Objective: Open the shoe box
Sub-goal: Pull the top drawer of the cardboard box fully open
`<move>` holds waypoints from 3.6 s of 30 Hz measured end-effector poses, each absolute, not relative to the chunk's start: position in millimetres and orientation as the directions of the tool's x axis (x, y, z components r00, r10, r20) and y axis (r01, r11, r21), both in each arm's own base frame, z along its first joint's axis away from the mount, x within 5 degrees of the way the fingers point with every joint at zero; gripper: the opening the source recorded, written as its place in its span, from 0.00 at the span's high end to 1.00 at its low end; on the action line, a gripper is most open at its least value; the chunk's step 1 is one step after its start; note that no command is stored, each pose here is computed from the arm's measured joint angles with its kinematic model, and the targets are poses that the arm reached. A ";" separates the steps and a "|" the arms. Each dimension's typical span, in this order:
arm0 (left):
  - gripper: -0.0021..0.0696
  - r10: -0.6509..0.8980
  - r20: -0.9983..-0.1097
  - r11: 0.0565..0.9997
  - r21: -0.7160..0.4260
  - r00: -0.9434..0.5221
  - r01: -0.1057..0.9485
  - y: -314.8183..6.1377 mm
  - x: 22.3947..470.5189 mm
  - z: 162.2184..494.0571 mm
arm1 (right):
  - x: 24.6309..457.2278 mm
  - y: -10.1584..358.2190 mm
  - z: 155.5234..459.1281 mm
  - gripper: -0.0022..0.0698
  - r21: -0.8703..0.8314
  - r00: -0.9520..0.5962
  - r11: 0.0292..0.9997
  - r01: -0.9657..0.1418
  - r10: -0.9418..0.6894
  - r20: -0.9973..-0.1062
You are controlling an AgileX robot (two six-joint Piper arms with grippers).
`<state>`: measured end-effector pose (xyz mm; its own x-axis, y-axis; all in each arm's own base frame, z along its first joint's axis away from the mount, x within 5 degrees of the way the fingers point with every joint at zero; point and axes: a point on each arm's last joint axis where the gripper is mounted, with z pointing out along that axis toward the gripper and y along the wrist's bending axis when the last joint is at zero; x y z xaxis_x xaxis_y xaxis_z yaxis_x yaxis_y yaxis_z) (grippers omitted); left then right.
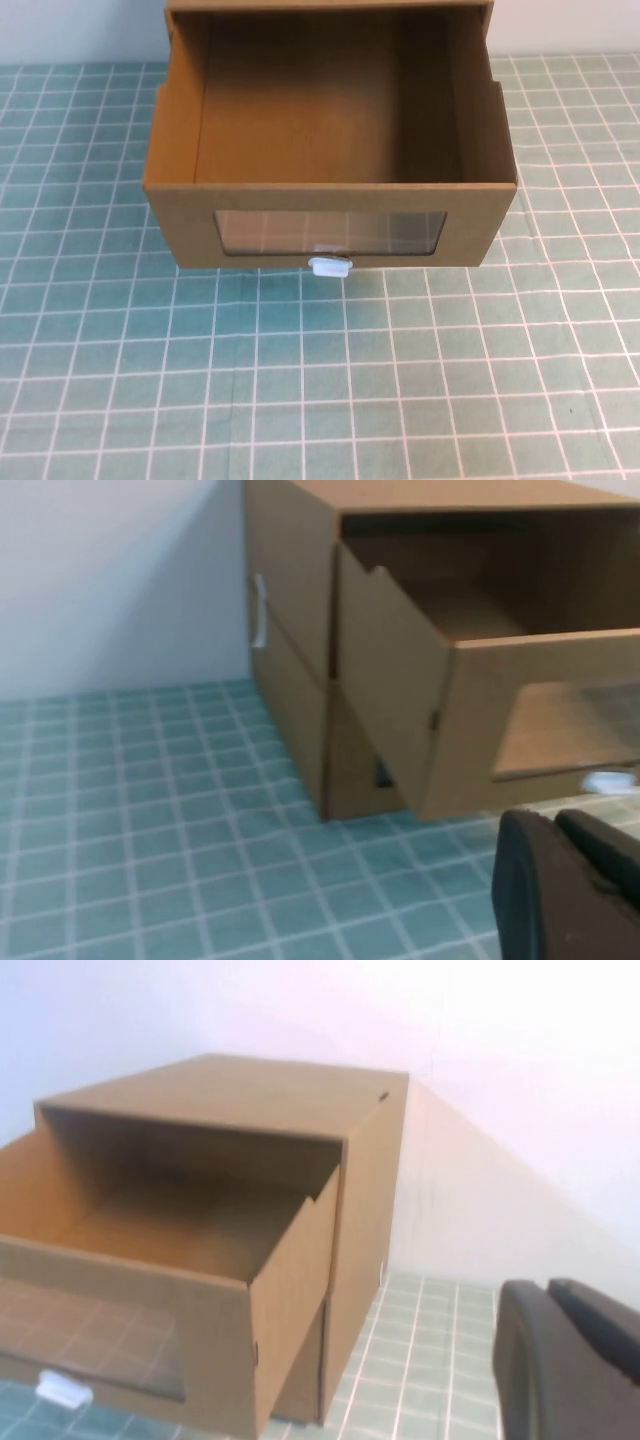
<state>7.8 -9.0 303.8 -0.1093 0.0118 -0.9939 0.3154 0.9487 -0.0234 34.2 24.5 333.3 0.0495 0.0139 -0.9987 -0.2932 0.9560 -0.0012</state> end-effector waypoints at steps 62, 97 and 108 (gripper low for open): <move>0.98 0.168 -0.949 0.960 0.096 -0.266 0.264 -12.0 51.1 171.3 | 47.9 33.5 249.1 0.99 0.077 -0.310 0.923 -0.377 -0.047 -0.950; 0.98 0.168 -0.949 0.960 0.096 -0.267 0.264 -12.0 51.1 171.1 | 48.1 9.9 203.1 0.99 0.044 -0.237 0.990 -0.133 0.011 -0.971; 0.98 0.168 -0.949 0.960 0.096 -0.267 0.264 -12.0 51.1 171.1 | 51.9 8.4 172.5 0.99 0.021 -0.293 0.993 -0.119 -0.015 -0.956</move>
<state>51.1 -12.0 171.1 -0.2673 0.1682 -0.9488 0.2637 0.9598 0.0959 51.9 8.4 172.5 -0.2926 -0.0146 -0.9561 -0.1186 0.9927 0.0211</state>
